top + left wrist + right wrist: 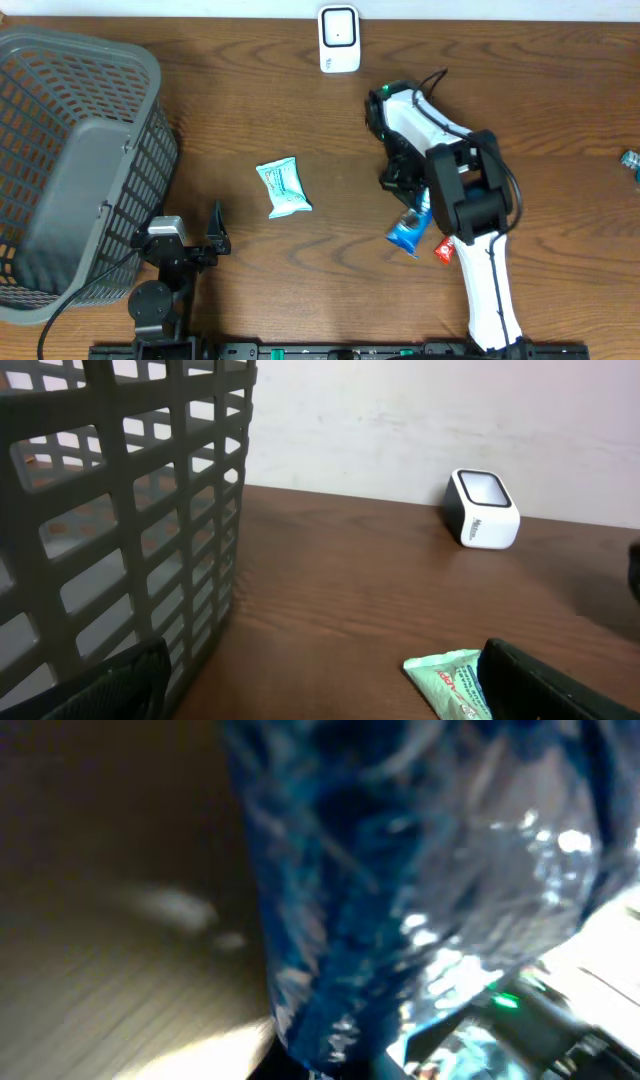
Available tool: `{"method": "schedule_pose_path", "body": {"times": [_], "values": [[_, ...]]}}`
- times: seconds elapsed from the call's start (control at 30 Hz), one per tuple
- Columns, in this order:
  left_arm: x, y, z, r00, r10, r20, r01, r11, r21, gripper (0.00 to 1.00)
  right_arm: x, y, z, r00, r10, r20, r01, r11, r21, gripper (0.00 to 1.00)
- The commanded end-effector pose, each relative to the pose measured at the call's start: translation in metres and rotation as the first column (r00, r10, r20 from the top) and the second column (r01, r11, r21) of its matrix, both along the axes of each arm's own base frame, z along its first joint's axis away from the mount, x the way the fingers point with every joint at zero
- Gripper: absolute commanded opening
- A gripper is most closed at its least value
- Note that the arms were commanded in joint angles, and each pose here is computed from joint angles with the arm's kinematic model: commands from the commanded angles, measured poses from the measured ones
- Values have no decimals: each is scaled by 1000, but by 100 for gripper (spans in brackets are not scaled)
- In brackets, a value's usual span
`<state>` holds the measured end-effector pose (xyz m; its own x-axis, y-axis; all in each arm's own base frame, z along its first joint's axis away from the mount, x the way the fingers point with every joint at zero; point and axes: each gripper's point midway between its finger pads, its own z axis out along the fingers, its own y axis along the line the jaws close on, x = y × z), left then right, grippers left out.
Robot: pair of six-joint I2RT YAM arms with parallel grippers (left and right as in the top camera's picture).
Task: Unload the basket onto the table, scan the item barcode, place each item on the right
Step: 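Lift the Oreo pack with the right gripper toward the white scanner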
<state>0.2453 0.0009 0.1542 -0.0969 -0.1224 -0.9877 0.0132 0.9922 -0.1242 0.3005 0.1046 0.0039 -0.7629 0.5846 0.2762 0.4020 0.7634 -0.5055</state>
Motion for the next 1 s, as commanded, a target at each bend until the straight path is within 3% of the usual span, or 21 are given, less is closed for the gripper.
{"method": "schedule_pose_path", "body": {"times": [0.0,0.2,0.4,0.47,0.57,0.6,0.73,0.77,0.87,0.97], "values": [[-1,0,-16,999,0,-53,0,1000,-9,98,16,36,49,989,59,137,-92,964,250,1],[-1,0,-16,999,0,-53,0,1000,-9,98,27,69,118,917,135,377,-304,848,435,1],[-1,0,-16,999,0,-53,0,1000,-9,98,25,83,149,868,155,472,-403,775,486,2],[-1,0,-16,999,0,-53,0,1000,-9,98,26,110,161,824,189,535,-522,622,584,1],[-1,0,-16,999,0,-53,0,1000,-9,98,23,155,186,706,209,677,-708,236,666,1],[-1,0,-16,999,0,-53,0,1000,-9,98,21,160,189,679,214,702,-734,172,657,1],[-1,0,-16,999,0,-53,0,1000,-9,98,21,162,187,659,229,716,-751,156,641,1],[-1,0,-16,999,0,-53,0,1000,-9,98,20,169,193,635,214,743,-770,87,633,1],[-1,0,-16,999,0,-53,0,1000,-9,98,5,197,233,533,68,843,-803,-273,530,1],[-1,0,-16,999,0,-53,0,1000,-9,98,-9,207,266,477,-84,875,-788,-482,383,1]]}}
